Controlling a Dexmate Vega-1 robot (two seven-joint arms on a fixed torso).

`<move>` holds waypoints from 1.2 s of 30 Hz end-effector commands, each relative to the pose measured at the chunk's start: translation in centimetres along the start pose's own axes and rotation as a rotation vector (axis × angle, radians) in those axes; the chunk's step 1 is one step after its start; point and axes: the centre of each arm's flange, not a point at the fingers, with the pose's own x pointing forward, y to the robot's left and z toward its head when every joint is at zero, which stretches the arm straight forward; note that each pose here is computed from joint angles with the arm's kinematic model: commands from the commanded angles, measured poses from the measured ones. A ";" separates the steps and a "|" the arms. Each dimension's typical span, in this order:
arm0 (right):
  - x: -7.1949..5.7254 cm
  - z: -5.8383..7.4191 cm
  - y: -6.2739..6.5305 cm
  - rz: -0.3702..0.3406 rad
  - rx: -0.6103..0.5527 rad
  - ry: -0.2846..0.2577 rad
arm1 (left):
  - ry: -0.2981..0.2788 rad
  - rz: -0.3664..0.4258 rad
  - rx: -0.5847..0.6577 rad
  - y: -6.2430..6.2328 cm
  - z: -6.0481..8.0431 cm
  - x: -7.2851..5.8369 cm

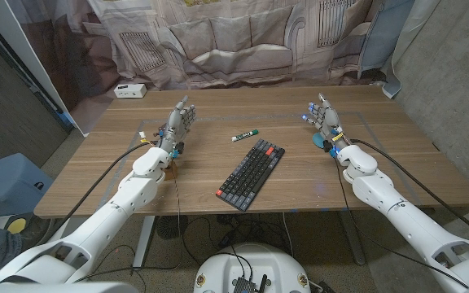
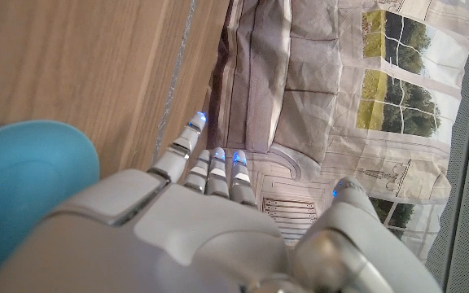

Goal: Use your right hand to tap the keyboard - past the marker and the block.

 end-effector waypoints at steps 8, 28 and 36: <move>-1.1 1.5 0.1 0.017 -0.030 -0.068 | -0.052 -0.001 -0.009 -0.5 0.9 -0.8; -2.5 4.1 0.1 0.138 -0.050 -0.168 | -0.102 0.050 0.077 -1.2 2.8 0.2; -3.5 4.7 1.5 0.136 -0.122 -0.214 | -0.095 -0.002 0.061 -0.5 3.3 0.7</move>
